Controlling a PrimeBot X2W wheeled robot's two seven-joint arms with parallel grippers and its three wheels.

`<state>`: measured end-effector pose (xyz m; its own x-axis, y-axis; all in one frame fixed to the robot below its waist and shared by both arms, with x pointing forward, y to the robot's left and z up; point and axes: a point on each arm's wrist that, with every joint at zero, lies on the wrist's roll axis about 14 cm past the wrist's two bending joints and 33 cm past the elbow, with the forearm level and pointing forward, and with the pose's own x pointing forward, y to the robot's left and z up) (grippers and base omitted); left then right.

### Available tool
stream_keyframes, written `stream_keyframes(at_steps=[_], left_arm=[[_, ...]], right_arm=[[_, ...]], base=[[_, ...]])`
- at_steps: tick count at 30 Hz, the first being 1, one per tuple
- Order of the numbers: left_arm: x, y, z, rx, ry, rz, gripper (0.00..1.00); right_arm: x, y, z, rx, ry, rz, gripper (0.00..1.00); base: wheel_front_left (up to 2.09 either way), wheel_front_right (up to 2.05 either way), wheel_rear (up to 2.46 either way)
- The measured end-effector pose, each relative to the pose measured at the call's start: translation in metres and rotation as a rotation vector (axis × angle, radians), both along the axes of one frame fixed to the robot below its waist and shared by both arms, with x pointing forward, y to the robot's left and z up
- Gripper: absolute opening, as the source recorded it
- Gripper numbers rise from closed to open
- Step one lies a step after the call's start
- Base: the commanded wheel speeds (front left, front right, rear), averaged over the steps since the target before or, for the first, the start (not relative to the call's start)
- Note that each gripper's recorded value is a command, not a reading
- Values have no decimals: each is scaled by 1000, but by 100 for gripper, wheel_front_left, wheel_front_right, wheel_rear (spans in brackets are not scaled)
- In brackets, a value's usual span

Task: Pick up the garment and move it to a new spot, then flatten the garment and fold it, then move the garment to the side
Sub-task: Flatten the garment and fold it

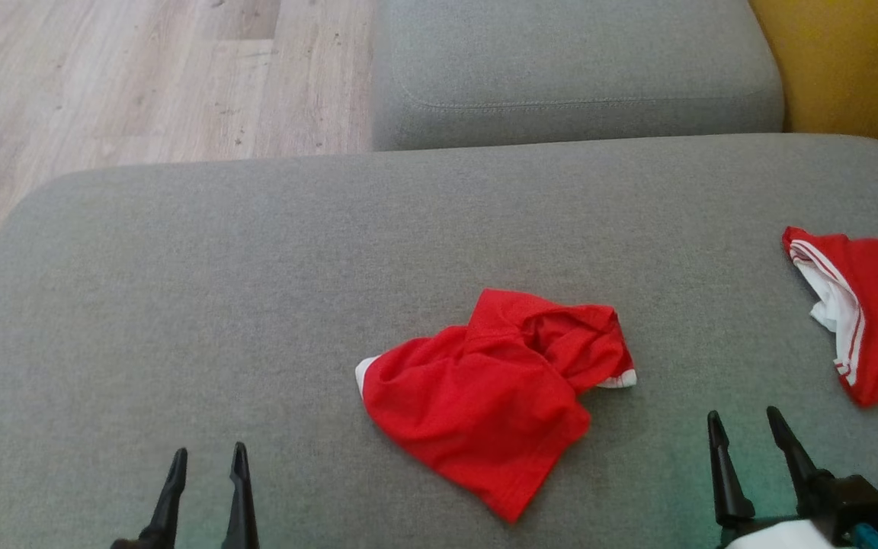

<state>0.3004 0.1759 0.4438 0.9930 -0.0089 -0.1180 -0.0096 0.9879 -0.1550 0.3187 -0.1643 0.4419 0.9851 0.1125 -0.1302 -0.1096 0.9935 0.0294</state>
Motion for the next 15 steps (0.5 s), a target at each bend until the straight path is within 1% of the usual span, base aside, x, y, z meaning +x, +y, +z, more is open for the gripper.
stream_keyframes(at_steps=[2, 4, 5, 9, 11, 13, 15], left_arm=[[1, -5, 0, -10, 1, -19, 100], [5, -18, 1, -32, -3, -61, 100], [9, -30, 4, -59, -11, -96, 100], [35, -75, 14, -97, -36, -241, 100], [48, -91, 8, -84, 0, -291, 100], [59, -103, -3, -99, 73, -316, 100], [67, -114, -16, -74, 144, -355, 100]], right_arm=[[0, 0, -1, 1, 4, 0, 100], [-1, 0, -2, 1, 8, 0, 100], [-1, 1, -3, 2, 11, 0, 100], [-1, 2, -3, 8, 12, 1, 100], [0, 3, -1, 17, 6, -2, 100], [0, 2, -1, 19, 5, -7, 100], [-1, -1, -2, 23, 8, -20, 100]], base=[[0, 0, 0], [0, 0, 0], [0, 0, 0], [0, 0, 0], [0, 0, 0], [0, 0, 0], [0, 0, 0]])
